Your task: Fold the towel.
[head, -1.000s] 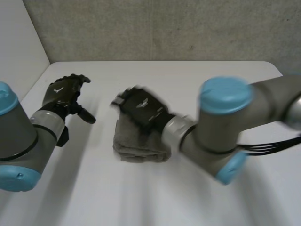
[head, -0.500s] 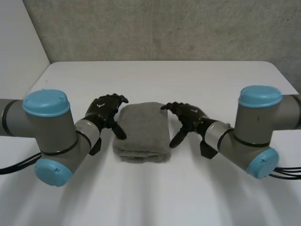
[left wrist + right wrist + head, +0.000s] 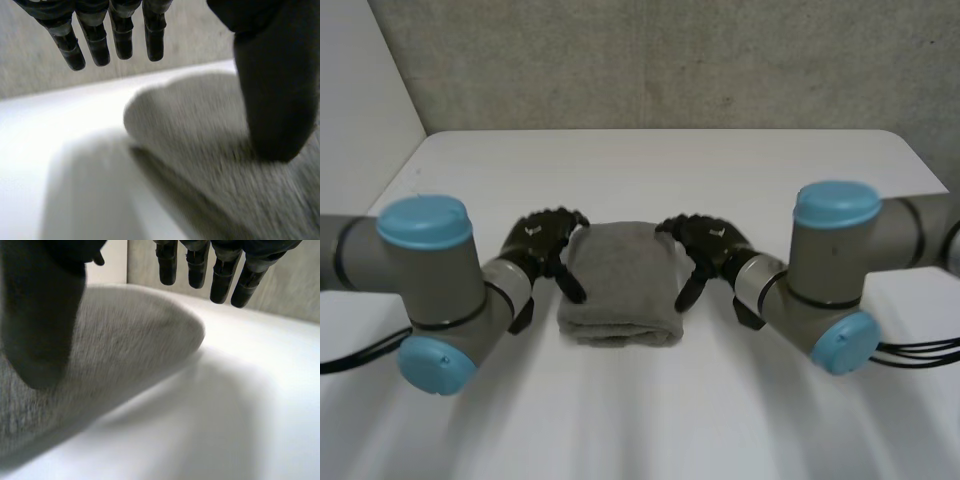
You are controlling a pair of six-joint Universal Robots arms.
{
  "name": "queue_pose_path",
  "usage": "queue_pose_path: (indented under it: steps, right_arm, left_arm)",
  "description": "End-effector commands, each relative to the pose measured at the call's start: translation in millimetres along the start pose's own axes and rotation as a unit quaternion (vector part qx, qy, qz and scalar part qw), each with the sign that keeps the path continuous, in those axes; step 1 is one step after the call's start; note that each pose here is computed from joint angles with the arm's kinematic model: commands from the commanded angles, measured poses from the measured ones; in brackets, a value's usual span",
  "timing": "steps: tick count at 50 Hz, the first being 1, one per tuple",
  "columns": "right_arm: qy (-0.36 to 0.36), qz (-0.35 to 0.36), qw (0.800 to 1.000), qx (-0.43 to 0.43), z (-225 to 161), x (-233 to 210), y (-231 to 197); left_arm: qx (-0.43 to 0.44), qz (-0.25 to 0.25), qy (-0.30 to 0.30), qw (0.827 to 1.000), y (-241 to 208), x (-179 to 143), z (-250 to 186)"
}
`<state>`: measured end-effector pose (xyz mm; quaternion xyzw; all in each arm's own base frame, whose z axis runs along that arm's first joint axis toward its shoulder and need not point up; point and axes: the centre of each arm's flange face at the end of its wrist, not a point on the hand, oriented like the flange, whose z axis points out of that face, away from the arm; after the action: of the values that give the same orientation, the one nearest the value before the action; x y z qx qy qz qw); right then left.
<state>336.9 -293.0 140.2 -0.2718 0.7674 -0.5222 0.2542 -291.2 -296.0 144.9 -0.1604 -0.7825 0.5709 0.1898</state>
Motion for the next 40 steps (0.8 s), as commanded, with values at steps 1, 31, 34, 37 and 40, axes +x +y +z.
queue_pose_path:
  steps: [1, 31, 34, 37, 40]
  right_arm:
    - [0.014, -0.022, 0.998, 0.062, -44, -1, -71]
    - [0.225, -0.054, 0.961, 0.149, -122, 65, -147]
    - [0.225, -0.054, 0.961, 0.15, -122, 65, -147]
    - [0.225, -0.054, 0.961, 0.15, -122, 65, -147]
    - [0.223, -0.054, 0.962, 0.148, -121, 64, -146]
  left_arm:
    - [0.06, 0.002, 0.005, 0.998, -50, 6, -18]
    - [0.149, -0.015, -0.078, 0.986, -160, 8, -95]
    - [0.147, -0.015, -0.079, 0.986, -158, 8, -95]
    - [0.145, -0.015, -0.079, 0.986, -157, 8, -94]
    - [0.143, -0.015, -0.078, 0.986, -156, 8, -94]
